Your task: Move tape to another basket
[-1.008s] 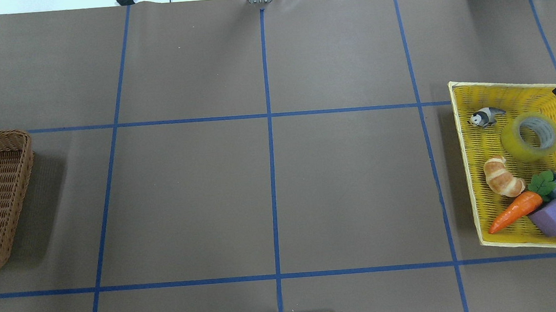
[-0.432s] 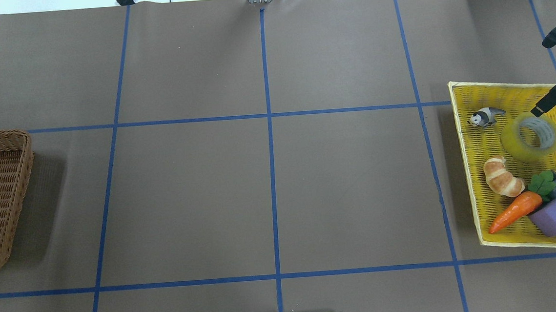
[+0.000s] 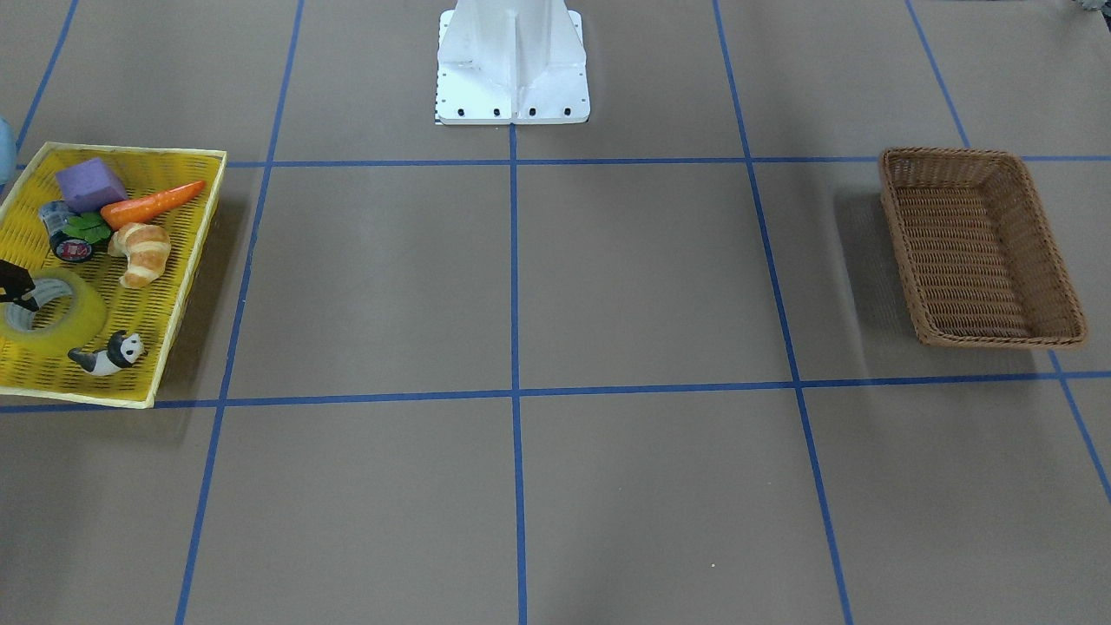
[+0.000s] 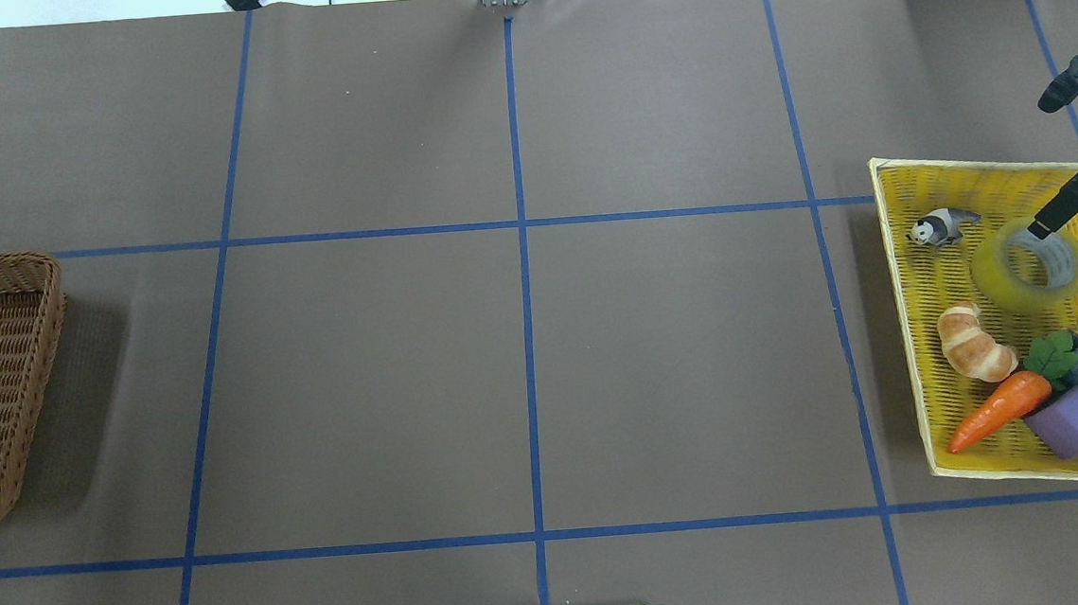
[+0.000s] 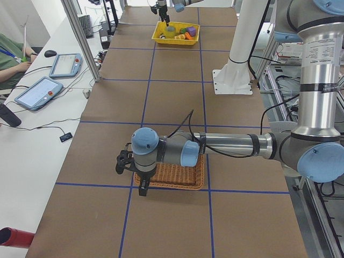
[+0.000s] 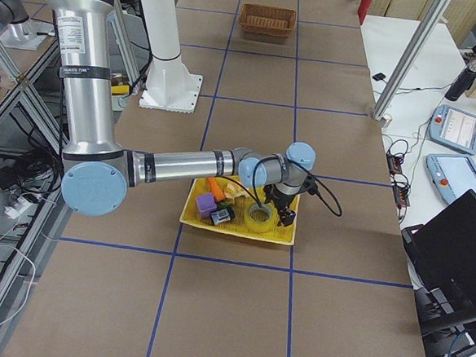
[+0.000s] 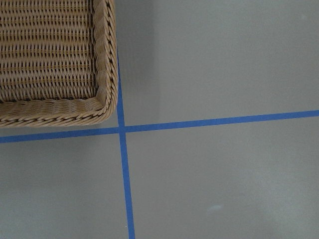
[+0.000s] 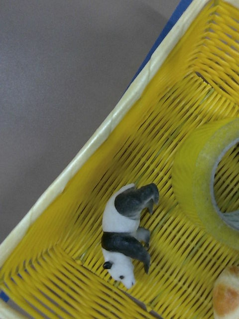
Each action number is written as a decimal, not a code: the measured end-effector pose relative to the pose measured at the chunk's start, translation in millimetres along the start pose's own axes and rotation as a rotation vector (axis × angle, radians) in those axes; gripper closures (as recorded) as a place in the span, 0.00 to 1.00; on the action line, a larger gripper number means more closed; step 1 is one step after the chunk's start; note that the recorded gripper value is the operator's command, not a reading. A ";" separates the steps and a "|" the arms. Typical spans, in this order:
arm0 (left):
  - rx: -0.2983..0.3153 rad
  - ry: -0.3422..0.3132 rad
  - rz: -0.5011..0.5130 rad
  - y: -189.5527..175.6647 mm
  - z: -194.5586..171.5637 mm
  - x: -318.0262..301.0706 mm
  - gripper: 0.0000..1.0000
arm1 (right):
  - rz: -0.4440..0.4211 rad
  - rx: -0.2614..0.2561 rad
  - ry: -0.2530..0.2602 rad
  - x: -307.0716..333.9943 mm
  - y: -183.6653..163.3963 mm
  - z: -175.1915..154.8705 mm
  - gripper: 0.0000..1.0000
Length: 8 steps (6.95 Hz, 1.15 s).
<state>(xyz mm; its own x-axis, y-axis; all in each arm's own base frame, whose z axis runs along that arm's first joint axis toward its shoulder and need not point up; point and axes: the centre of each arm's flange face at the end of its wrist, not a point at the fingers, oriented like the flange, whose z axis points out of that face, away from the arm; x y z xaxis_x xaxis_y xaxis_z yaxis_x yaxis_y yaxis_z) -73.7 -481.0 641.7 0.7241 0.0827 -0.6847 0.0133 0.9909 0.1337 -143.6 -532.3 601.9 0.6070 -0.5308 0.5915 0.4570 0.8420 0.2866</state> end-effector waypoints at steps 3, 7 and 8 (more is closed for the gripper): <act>0.002 0.000 0.003 -1.6 -0.1 1.0 0.01 | -0.008 -0.028 -0.004 6.5 3.8 16.2 0.03; -0.002 0.000 0.002 -0.9 1.6 -0.6 0.01 | -0.049 -0.067 -0.013 4.6 5.5 43.3 0.55; -0.004 0.000 0.001 -0.7 2.6 -1.5 0.01 | -0.051 -0.068 -0.013 5.7 5.8 47.3 1.00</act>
<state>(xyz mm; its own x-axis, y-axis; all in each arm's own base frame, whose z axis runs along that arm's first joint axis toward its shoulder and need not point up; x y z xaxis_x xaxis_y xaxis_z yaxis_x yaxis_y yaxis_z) -73.0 -482.0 644.5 0.7239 0.0836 -0.6849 0.0098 0.9913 0.1313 -168.3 -525.9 642.5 0.5734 -0.5710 0.5875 0.5304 0.8053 0.2650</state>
